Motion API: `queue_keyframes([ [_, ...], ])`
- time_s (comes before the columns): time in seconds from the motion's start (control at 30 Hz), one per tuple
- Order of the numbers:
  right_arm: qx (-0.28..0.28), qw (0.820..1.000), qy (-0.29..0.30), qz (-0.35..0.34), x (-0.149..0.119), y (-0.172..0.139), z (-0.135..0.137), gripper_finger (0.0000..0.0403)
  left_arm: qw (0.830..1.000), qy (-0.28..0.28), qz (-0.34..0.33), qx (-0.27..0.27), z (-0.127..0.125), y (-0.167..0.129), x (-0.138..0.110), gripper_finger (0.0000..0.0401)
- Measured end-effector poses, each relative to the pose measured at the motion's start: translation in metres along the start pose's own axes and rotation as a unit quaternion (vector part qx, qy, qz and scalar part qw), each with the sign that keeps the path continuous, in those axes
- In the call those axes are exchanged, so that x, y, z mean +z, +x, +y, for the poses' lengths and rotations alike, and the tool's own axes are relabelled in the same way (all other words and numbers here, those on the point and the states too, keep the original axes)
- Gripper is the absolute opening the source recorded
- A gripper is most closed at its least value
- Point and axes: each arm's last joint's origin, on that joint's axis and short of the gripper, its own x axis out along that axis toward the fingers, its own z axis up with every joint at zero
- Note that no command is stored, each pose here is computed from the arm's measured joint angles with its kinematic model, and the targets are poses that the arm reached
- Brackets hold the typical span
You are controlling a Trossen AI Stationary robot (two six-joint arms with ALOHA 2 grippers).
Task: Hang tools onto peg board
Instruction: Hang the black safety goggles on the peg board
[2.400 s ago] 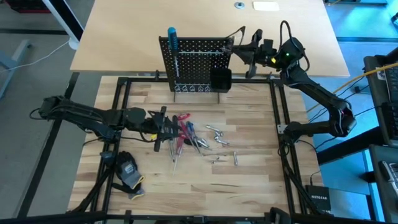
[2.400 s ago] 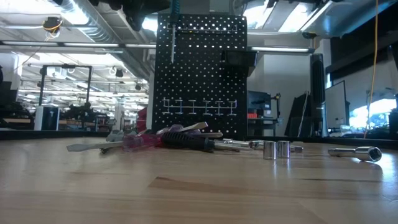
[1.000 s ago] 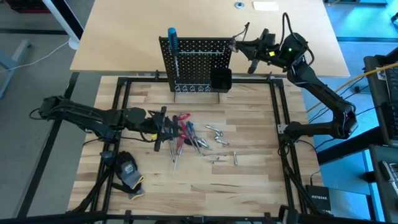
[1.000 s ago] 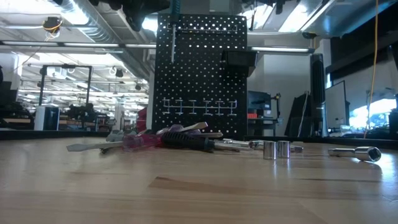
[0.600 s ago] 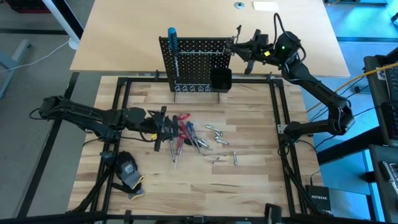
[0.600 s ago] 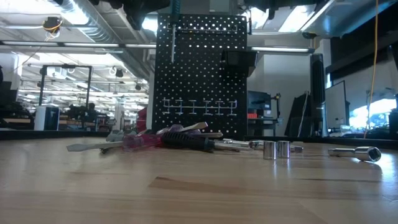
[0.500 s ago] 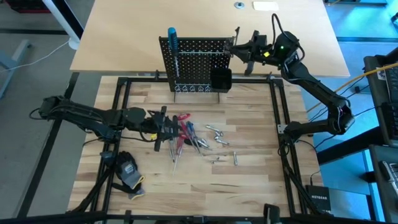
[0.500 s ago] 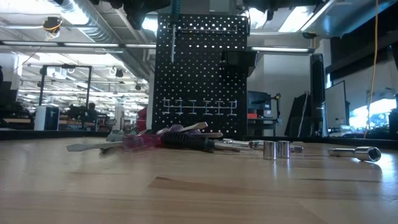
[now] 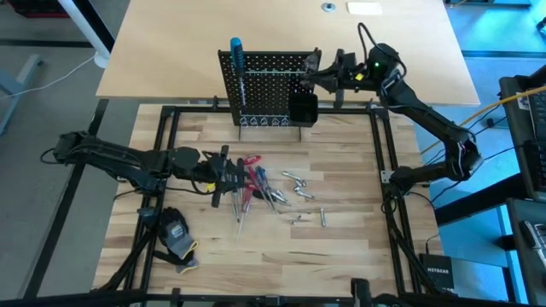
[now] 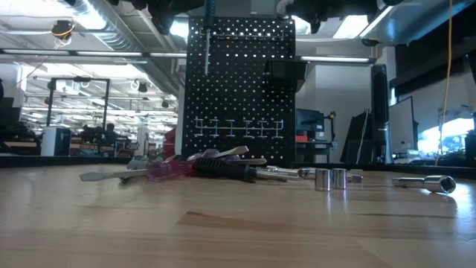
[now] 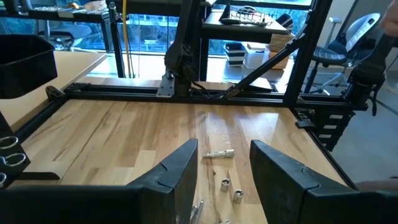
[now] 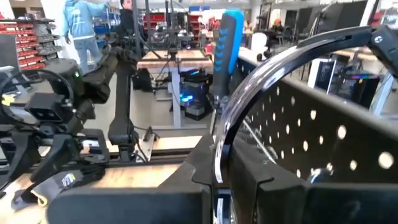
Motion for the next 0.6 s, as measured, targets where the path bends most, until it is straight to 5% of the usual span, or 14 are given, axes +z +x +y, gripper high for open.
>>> queue_keyframes([
  [0.6,-0.041,0.998,0.012,0.056,-0.014,0.001,-0.003,0.0032,1.000,0.000,-0.002,-0.001,0.000,0.000,0.000,0.0136],
])
